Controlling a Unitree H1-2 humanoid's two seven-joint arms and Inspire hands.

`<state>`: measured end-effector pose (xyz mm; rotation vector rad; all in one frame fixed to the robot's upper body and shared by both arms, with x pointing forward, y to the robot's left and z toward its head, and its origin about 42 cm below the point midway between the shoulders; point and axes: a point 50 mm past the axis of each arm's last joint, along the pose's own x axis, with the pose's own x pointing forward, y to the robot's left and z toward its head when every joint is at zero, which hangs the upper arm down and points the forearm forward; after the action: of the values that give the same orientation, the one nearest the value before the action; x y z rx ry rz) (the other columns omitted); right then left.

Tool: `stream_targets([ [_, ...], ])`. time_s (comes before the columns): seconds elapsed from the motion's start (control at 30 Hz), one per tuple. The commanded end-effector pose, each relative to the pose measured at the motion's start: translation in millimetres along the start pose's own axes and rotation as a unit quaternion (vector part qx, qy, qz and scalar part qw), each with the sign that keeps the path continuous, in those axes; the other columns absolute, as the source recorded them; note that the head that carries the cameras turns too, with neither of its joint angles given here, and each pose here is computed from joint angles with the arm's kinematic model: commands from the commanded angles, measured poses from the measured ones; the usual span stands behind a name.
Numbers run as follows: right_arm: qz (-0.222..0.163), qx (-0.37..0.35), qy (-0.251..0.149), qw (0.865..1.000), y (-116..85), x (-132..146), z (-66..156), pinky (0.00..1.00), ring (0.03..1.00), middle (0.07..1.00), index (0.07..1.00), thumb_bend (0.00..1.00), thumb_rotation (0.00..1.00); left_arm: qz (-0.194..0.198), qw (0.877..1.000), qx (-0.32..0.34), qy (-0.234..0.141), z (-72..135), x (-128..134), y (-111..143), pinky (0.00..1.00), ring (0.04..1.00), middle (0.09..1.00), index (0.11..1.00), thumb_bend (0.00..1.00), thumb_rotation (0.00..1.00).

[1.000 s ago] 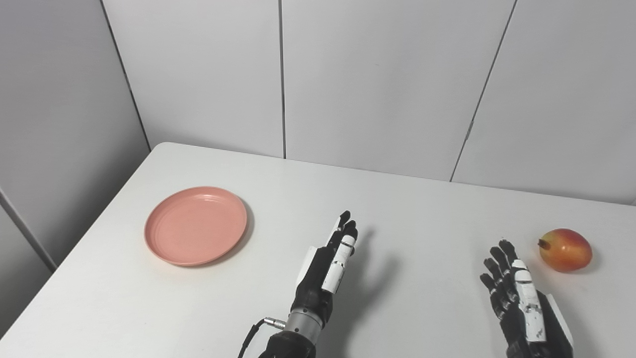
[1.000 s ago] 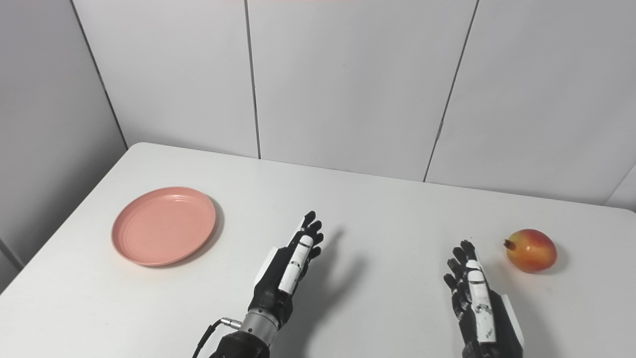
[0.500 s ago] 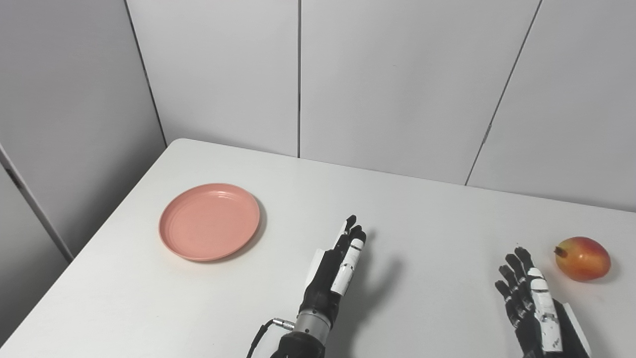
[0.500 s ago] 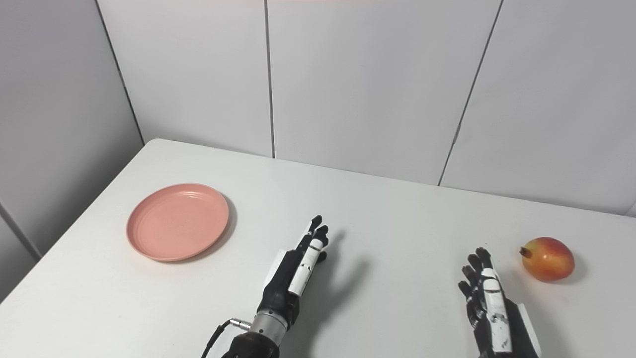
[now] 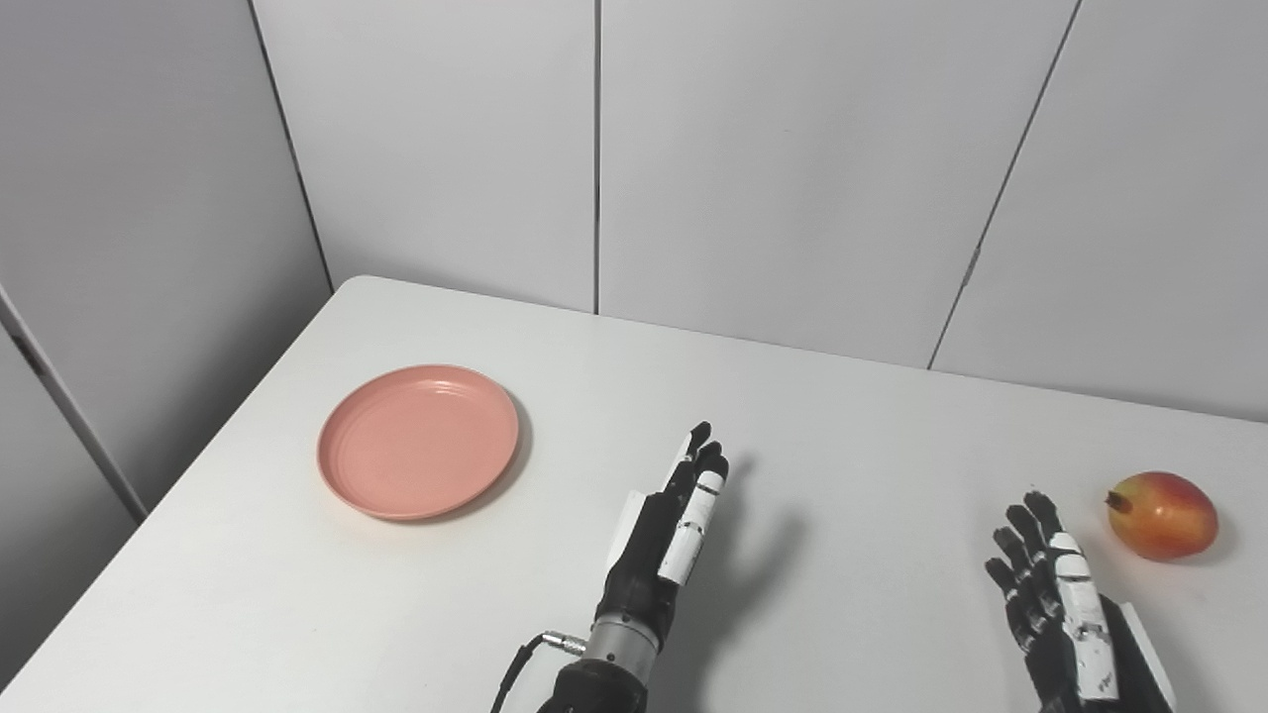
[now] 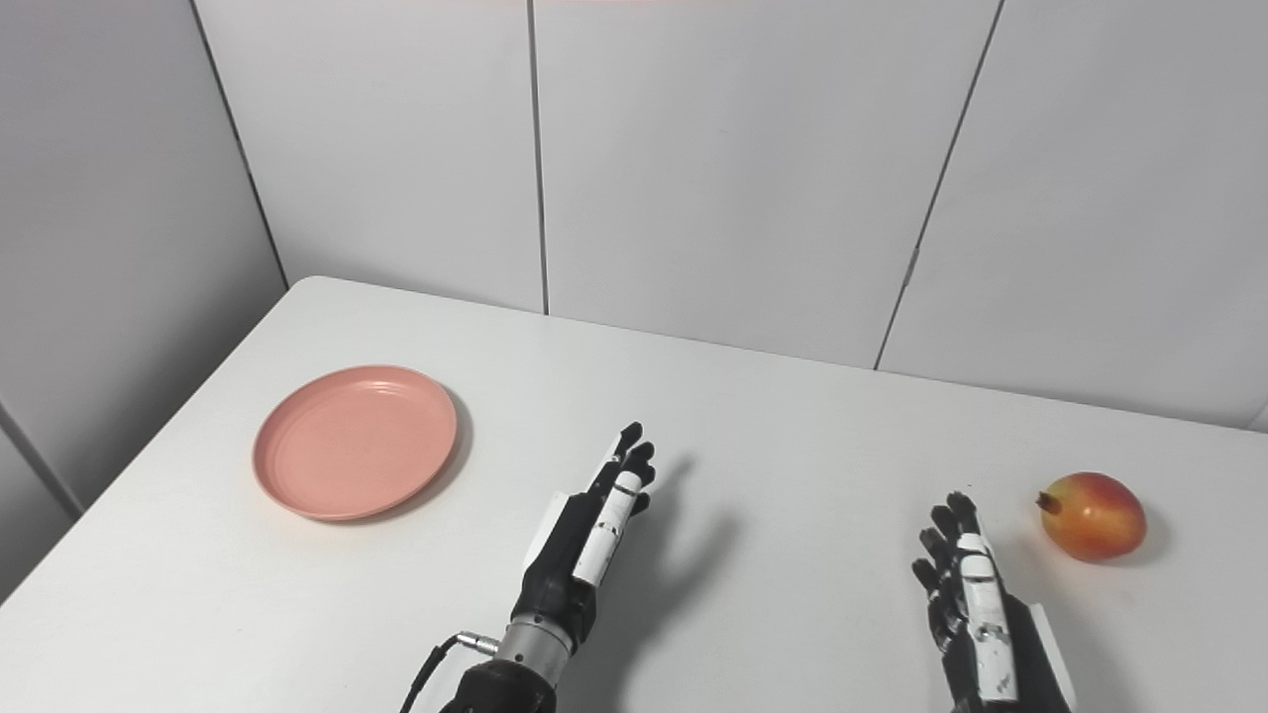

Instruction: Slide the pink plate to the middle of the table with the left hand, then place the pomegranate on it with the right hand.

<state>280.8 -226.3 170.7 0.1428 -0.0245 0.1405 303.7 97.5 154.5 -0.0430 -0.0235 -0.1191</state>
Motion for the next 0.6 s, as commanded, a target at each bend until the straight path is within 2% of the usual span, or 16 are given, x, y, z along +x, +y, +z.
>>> stream_targets([
  [0.0, 0.008, 0.000, -0.043, 0.999, 4, 4, 16, 1.00, 1.000, 1.000, 1.000, 0.22, 1.00, -0.002, 0.997, -0.009, -0.072, 34, 10, -13, 0.93, 0.952, 0.968, 0.963, 0.44, 1.00],
  [0.23, 0.015, 0.013, -0.043, 0.999, 6, 6, 16, 1.00, 1.000, 1.000, 1.000, 0.22, 1.00, 0.010, 0.995, -0.004, -0.097, 46, 9, -4, 0.93, 0.949, 0.967, 0.964, 0.46, 1.00],
  [0.57, 0.016, 0.015, -0.038, 0.999, 5, 8, 16, 1.00, 1.000, 1.000, 1.000, 0.22, 1.00, 0.036, 0.988, -0.009, -0.151, 78, 13, 21, 0.96, 0.956, 0.980, 0.972, 0.44, 1.00],
])
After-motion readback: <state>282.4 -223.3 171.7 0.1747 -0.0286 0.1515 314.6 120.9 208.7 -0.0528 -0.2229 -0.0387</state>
